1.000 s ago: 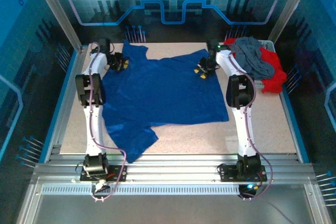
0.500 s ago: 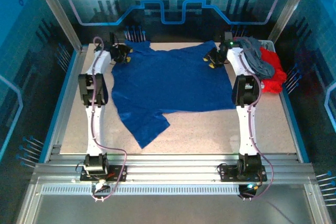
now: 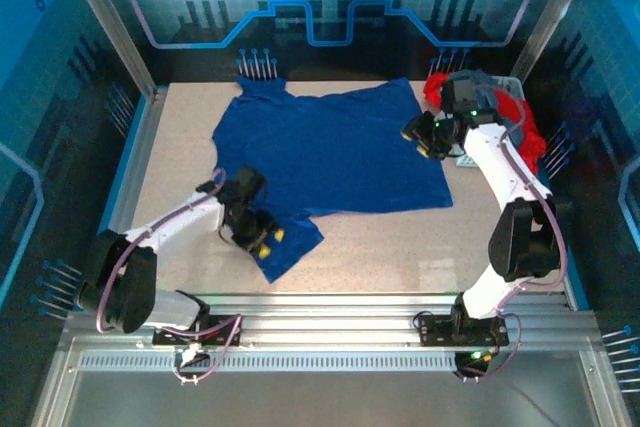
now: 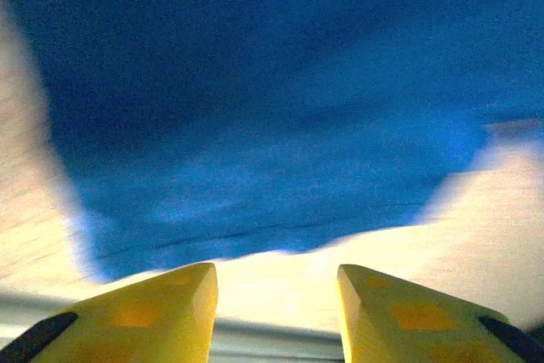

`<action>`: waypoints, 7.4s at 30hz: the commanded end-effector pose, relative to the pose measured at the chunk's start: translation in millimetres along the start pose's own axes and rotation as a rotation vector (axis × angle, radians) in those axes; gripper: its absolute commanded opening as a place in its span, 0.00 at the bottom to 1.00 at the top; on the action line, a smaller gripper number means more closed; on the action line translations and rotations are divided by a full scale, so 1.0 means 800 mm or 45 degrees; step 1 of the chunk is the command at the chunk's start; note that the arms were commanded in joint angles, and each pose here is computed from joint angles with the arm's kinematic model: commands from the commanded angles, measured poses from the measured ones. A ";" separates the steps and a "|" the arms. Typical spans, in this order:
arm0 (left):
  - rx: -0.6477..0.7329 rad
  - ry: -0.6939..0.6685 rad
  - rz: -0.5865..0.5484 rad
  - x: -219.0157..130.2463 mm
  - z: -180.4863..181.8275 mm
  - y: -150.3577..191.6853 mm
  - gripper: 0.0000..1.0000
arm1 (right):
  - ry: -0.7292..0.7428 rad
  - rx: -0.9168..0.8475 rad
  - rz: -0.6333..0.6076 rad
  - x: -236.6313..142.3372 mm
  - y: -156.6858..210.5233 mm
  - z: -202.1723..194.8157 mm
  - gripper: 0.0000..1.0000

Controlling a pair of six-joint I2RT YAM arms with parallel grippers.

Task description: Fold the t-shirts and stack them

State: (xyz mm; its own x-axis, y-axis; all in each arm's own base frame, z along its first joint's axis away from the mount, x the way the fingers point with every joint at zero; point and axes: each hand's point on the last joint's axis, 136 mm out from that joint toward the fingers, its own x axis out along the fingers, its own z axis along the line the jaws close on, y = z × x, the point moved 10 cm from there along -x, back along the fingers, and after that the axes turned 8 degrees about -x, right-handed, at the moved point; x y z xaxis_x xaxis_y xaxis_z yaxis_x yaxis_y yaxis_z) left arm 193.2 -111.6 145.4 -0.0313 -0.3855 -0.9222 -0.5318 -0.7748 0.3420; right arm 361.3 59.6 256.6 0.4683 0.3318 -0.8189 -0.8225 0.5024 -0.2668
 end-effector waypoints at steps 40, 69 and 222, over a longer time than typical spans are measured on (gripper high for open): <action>0.043 -0.198 -0.469 -0.028 0.140 0.004 0.00 | 0.569 0.141 0.173 -0.021 0.106 -0.135 0.58; -0.027 -0.055 -0.442 -0.039 0.109 0.008 0.00 | 0.541 0.273 0.427 0.083 0.136 -0.176 0.42; -0.868 0.297 -0.277 -0.058 0.020 -0.248 0.44 | 0.312 0.406 0.306 0.076 0.066 -0.179 0.55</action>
State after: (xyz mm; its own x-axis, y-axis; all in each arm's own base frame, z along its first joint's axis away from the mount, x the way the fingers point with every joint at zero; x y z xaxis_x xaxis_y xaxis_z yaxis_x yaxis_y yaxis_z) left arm 288.2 72.5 125.8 0.2343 -0.1797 -0.9554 0.1024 -0.9727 0.2081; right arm 292.6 -6.9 120.0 0.1387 0.2765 -0.9510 -0.7443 0.6625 0.0841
